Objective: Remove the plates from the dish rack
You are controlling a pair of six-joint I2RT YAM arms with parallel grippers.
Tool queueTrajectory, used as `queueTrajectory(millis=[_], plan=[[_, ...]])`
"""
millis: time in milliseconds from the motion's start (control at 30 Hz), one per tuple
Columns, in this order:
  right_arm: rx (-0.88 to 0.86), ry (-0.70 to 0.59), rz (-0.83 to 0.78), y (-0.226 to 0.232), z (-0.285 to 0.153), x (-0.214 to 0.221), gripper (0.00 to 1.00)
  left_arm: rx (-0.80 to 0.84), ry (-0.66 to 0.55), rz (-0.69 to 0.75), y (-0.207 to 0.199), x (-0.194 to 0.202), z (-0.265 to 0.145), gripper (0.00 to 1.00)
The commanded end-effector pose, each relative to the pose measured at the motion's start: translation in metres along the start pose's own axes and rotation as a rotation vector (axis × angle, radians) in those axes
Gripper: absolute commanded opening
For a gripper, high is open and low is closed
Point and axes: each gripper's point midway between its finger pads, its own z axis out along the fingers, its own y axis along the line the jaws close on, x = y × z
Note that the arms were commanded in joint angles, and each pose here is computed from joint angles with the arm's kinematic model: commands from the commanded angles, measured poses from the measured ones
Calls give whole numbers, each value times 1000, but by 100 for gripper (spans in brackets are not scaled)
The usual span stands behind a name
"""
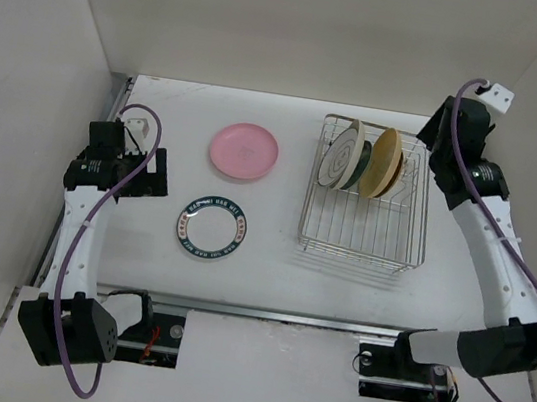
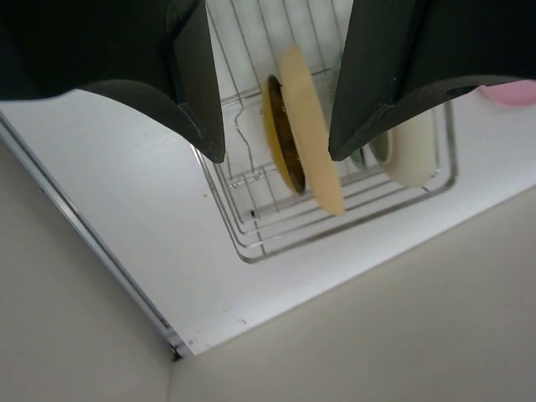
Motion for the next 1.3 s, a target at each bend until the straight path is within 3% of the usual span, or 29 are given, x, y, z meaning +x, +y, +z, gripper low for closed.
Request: queueTrajectory(millis=[0,200,733,933,1100,1267], plan=[[-11,118,-63,-8,18,30,58,12,-32,11,-2,-6,-5,100],[-4,309,-122,-11,62,103,38,11,-32,20,-1,-6,-5,100],[25,465,-190,-7,112,189,39,11,-23,19,-1,-5,-3,100],[31,482,-179,-12,115,198,35,11,-32,20,-1,-6,-5,100],[48,424,-146,-15,104,175,3,11,-32,20,-1,-6,-5,100],[83,273,-100,-24,81,113,0,11,-32,20,-1,-6,-5,100]])
